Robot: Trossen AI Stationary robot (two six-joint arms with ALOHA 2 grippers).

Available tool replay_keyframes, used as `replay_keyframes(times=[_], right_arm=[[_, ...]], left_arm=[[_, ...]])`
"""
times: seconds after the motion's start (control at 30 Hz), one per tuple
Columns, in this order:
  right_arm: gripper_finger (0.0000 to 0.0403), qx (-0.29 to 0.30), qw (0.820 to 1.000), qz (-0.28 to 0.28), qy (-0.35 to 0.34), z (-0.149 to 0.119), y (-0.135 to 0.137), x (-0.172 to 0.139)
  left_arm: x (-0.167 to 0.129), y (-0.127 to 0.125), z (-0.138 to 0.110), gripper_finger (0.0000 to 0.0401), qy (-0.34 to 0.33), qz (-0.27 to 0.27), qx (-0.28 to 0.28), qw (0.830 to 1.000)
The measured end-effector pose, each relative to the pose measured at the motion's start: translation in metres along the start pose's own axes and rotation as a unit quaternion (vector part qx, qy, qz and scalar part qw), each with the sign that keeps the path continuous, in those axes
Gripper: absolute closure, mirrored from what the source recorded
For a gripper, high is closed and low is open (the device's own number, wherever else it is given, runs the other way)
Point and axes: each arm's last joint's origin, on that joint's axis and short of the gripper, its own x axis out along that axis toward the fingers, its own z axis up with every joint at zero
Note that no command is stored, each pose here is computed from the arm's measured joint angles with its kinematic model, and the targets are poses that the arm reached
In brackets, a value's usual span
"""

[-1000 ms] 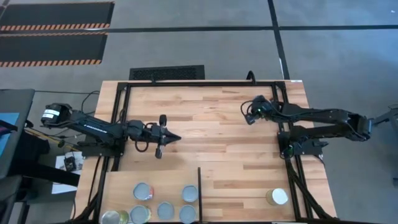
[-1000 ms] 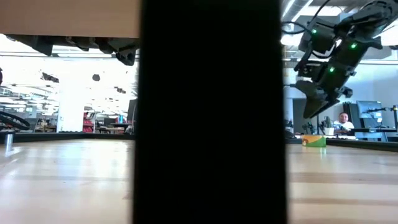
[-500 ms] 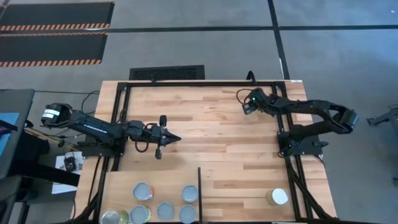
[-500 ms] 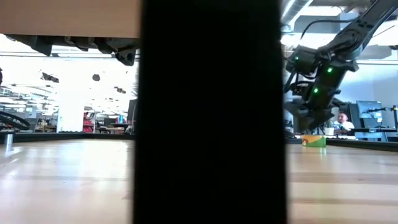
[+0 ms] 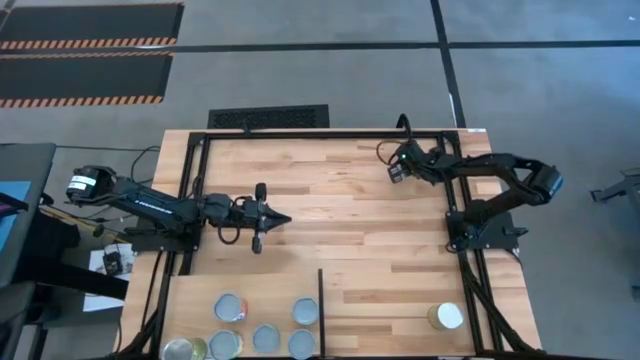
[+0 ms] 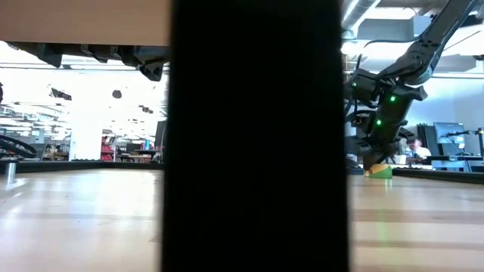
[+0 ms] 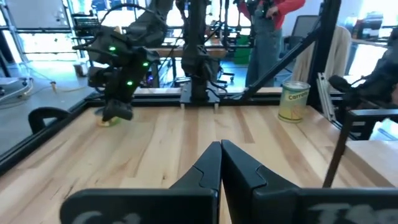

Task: Pick and place cans onto a shelf
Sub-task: Put the canned mushrooms on the shelf

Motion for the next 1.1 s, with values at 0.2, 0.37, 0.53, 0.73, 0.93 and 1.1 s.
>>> replay_keyframes(times=[0.2,0.37,0.53,0.73,0.93,1.1], right_arm=[[0.0388,-0.056,0.994,0.098,-0.010,-0.007,0.028,-0.022],[0.0382,-0.107,0.973,0.203,-0.025,-0.010,0.066,-0.061],[0.0380,-0.146,0.941,0.296,-0.074,-0.003,0.108,-0.125],[0.0383,-0.193,0.889,0.389,-0.146,0.002,0.150,-0.222],[0.0381,-0.268,0.826,0.453,-0.200,-0.005,0.195,-0.292],[0.0381,-0.328,0.782,0.473,-0.238,-0.010,0.238,-0.325]], left_arm=[[0.000,0.000,0.000,0.0401,-0.002,0.000,-0.011,1.000],[0.000,0.000,0.001,0.0401,-0.007,0.000,-0.034,0.999],[0.000,-0.003,0.002,0.0401,-0.010,0.002,-0.045,0.999],[-0.004,-0.004,0.006,0.0401,-0.019,0.027,-0.044,0.998],[-0.020,-0.002,0.022,0.0401,-0.039,0.042,-0.037,0.998],[-0.030,0.001,0.024,0.0401,-0.017,0.062,-0.032,0.997]])
